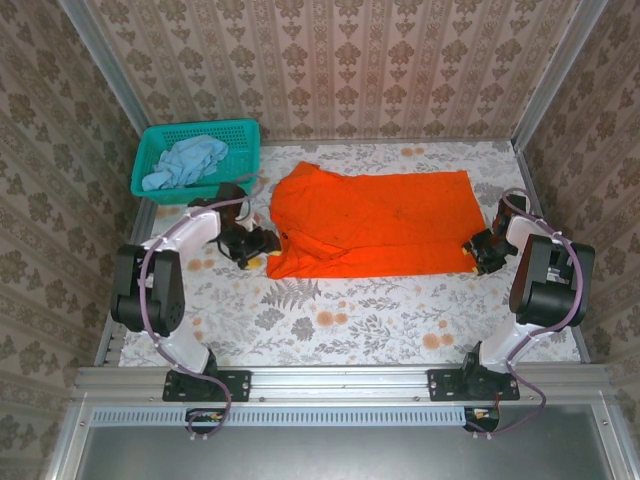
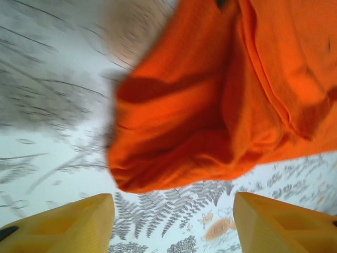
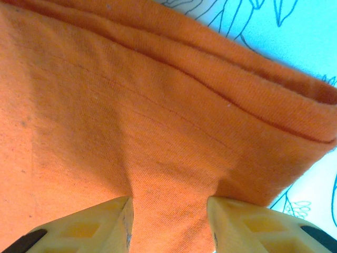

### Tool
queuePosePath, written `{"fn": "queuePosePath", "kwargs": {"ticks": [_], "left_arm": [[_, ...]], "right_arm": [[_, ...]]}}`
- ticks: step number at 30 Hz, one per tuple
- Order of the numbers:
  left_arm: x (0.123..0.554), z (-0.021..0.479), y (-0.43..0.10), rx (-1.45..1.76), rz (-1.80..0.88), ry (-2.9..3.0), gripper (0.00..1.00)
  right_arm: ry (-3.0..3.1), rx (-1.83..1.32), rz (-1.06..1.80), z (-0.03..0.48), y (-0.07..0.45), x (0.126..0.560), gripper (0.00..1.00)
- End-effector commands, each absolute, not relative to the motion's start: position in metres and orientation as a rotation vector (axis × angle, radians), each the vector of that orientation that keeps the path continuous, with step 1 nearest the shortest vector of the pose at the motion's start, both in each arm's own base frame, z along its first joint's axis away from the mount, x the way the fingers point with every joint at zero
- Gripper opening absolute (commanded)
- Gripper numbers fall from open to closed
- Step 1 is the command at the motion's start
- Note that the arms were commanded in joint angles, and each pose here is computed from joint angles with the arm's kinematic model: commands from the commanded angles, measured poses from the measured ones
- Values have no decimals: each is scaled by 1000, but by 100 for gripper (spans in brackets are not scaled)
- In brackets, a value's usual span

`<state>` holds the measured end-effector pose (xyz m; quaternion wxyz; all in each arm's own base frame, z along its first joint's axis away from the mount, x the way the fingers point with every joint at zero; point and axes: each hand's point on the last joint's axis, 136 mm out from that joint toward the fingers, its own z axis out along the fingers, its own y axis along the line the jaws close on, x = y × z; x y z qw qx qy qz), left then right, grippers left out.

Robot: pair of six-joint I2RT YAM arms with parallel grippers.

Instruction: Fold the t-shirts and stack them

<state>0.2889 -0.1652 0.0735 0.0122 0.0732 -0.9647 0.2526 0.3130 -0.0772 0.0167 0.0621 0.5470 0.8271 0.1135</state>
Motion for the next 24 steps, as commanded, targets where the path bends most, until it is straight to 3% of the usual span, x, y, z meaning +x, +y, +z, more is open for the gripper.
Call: {"fn": "queuePosePath", "kwargs": {"ticks": [1, 3, 6, 8, 12, 15, 24], "left_arm": [[268, 68, -185, 47, 819, -2967, 67], [266, 61, -195, -12, 788, -2972, 73], [265, 43, -200, -90, 648, -2978, 73], [267, 27, -189, -91, 476, -2990, 64], [268, 3, -151, 25, 147, -2996, 37], [263, -2, -132, 99, 39, -2966, 30], [243, 7, -93, 214, -49, -2922, 31]], "right_arm": [[2573, 1683, 282, 5, -75, 290, 45], [2580, 1680, 268, 4, -76, 288, 45], [2591, 1681, 248, 2, -77, 285, 46], [2597, 1685, 229, 1, -78, 282, 46], [2581, 1707, 196, 2, -82, 280, 46], [2579, 1719, 198, 2, -82, 280, 46], [2598, 1735, 186, 6, -74, 258, 51]]}}
